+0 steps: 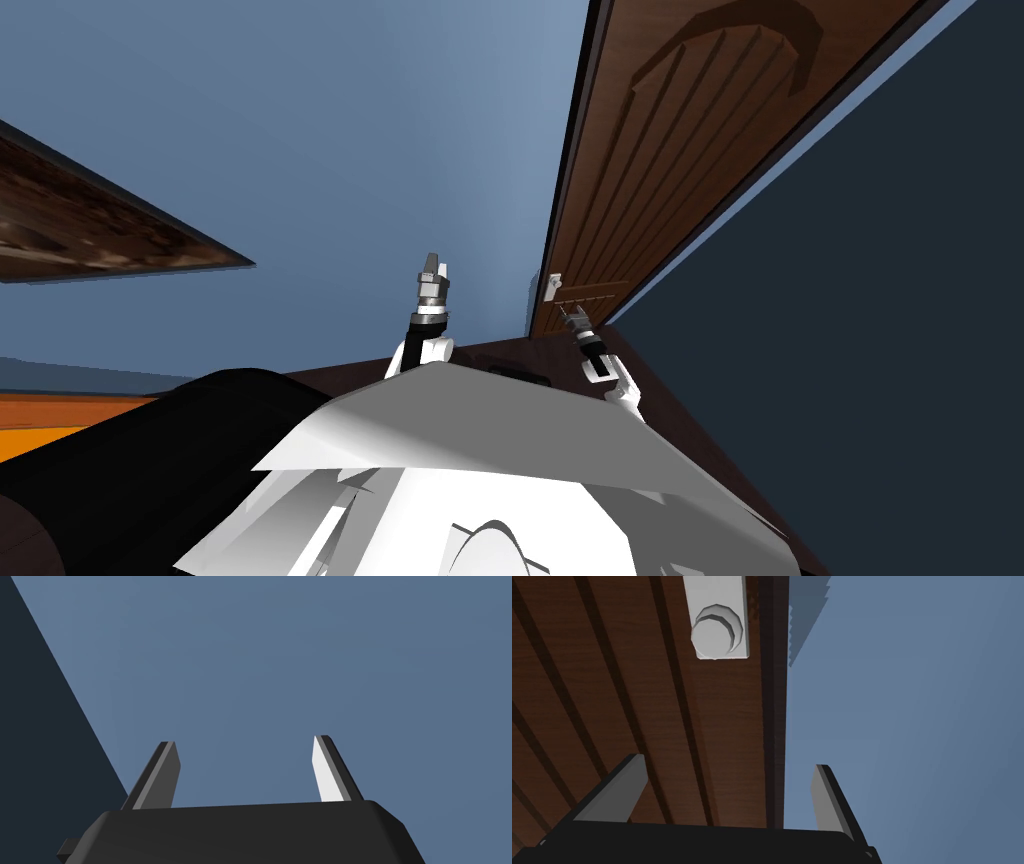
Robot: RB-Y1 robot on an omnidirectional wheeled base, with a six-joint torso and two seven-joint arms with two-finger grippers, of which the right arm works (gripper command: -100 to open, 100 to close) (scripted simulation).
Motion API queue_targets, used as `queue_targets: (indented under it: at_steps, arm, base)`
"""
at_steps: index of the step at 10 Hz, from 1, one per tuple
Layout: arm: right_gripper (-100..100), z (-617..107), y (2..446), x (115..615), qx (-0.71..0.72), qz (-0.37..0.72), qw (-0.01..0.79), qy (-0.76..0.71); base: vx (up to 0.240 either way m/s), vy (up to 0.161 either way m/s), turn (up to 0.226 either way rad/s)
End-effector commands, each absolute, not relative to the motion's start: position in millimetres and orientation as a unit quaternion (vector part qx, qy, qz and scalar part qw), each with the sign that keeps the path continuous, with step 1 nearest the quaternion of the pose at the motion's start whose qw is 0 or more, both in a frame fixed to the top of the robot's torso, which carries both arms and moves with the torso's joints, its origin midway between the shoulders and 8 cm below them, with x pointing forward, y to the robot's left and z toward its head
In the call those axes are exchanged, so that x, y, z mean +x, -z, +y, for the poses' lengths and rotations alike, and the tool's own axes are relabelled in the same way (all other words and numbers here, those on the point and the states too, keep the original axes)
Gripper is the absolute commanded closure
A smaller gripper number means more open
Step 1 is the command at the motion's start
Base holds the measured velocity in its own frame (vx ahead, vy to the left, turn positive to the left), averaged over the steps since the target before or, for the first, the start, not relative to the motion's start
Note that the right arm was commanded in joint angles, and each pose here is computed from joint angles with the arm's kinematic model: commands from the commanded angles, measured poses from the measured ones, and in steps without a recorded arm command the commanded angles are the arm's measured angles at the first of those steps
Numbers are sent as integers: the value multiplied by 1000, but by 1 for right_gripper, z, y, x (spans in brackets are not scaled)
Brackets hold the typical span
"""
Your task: Pull the door open
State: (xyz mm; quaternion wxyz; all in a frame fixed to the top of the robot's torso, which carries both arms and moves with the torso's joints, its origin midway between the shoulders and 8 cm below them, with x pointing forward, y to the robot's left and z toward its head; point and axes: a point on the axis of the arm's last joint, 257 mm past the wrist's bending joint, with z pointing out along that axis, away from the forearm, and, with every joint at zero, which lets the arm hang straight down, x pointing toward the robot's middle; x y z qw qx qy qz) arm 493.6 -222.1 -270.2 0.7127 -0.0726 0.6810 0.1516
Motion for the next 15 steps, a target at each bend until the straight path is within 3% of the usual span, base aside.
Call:
queue_targets:
  at_steps: [1,5,15]
  arm:
    - [-100,-224,280,496,-86,687,708,-140]
    - [-100,-225,291,497,-105,695,701,-123]
    - [-100,-149,298,560,-109,694,700,-127]
  base:
    - [157,-33,8]
    - [128,-36,10]
    - [73,-24,-26]
